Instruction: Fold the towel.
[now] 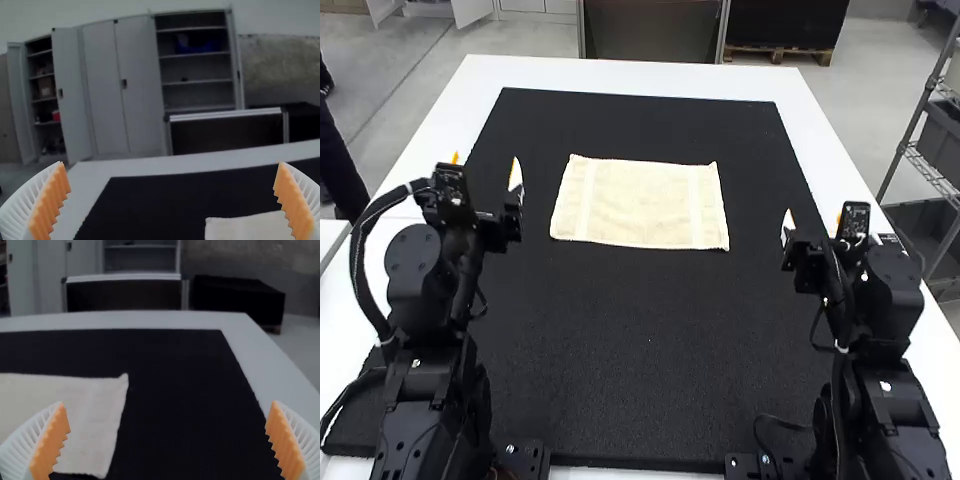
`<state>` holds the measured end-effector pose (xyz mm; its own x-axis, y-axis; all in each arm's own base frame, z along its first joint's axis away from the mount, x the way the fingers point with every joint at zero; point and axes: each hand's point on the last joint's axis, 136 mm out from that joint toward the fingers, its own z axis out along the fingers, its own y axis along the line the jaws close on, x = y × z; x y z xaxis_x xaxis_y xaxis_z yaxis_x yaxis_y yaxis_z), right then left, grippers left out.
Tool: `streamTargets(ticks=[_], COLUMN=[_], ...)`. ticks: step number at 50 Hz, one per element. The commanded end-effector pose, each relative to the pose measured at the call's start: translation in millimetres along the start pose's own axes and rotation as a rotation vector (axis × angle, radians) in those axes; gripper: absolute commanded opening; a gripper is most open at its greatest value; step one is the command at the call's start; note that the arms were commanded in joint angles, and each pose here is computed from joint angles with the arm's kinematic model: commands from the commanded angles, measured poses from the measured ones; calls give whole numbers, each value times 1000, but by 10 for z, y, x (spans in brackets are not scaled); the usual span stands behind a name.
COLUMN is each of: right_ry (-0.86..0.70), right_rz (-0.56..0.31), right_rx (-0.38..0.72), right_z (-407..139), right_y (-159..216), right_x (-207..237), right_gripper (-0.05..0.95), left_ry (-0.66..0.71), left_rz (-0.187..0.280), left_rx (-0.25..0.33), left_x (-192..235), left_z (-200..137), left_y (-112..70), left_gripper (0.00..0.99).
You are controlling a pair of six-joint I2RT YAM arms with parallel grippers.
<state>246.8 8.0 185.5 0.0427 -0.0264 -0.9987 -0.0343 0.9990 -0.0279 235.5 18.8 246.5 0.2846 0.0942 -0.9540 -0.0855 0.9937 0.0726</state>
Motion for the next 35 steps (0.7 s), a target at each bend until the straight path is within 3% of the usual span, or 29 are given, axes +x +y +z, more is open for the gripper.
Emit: streamTargets(ticks=[1, 17, 35], right_ry=[-72, -170, -292], right_rz=[-16, -42, 70], right_rx=[-2, 37, -66], right_z=[-7, -38, -95], right_y=[-6, -81, 46], right_x=[-161, -402, -1163], right_gripper=[907, 908, 905], left_ry=[-15, 23, -122], left_rz=[-39, -41, -39], left_rx=[-59, -22, 26], left_x=[-23, 71, -729], left_z=[-9, -7, 67], left_y=[100, 31, -17], left_gripper=[961, 923, 913])
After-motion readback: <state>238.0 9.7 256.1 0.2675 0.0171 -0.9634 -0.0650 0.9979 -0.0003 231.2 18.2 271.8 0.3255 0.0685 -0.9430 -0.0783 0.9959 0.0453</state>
